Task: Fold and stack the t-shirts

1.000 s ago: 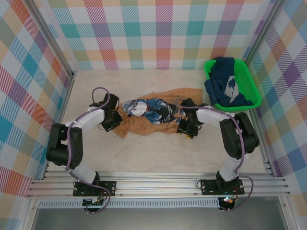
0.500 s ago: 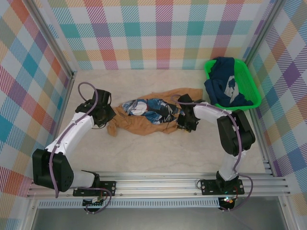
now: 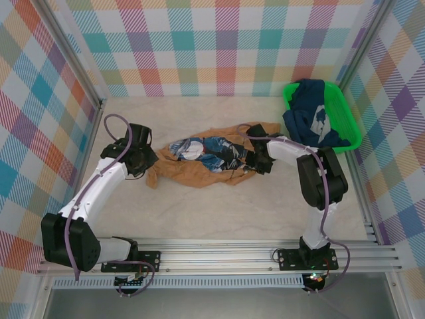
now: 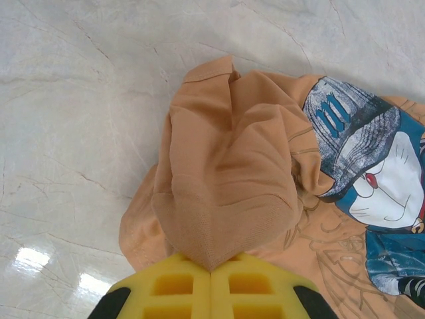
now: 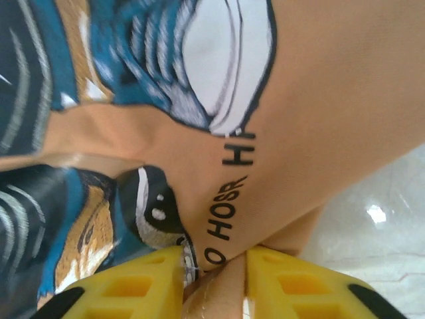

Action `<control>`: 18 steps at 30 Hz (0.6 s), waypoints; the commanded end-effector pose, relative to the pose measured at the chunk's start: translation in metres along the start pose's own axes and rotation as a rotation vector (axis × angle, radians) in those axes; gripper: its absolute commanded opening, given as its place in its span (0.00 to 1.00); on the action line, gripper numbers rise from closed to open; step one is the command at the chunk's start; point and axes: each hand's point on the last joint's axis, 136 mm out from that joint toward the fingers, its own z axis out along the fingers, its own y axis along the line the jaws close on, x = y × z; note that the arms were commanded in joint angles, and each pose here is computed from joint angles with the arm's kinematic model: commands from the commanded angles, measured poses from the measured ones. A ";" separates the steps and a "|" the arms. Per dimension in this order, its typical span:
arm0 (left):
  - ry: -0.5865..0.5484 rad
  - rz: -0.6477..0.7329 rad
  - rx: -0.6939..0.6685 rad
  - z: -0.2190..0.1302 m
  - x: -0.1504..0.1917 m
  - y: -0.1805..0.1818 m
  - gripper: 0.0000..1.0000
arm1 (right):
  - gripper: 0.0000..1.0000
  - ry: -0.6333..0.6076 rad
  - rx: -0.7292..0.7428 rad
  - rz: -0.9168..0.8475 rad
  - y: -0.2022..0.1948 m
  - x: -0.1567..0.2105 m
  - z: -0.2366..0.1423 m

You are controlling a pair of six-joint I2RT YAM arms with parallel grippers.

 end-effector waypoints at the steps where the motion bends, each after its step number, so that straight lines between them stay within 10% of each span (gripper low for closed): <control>1: -0.023 -0.019 -0.001 -0.014 -0.009 0.004 0.00 | 0.20 -0.008 0.032 -0.004 -0.004 -0.007 -0.001; 8: -0.040 -0.011 -0.012 -0.018 -0.012 0.007 0.00 | 0.00 -0.096 0.014 -0.005 -0.008 -0.011 -0.045; 18: -0.125 0.005 -0.016 -0.048 -0.021 0.019 0.00 | 0.00 -0.108 0.003 -0.075 -0.026 0.017 -0.101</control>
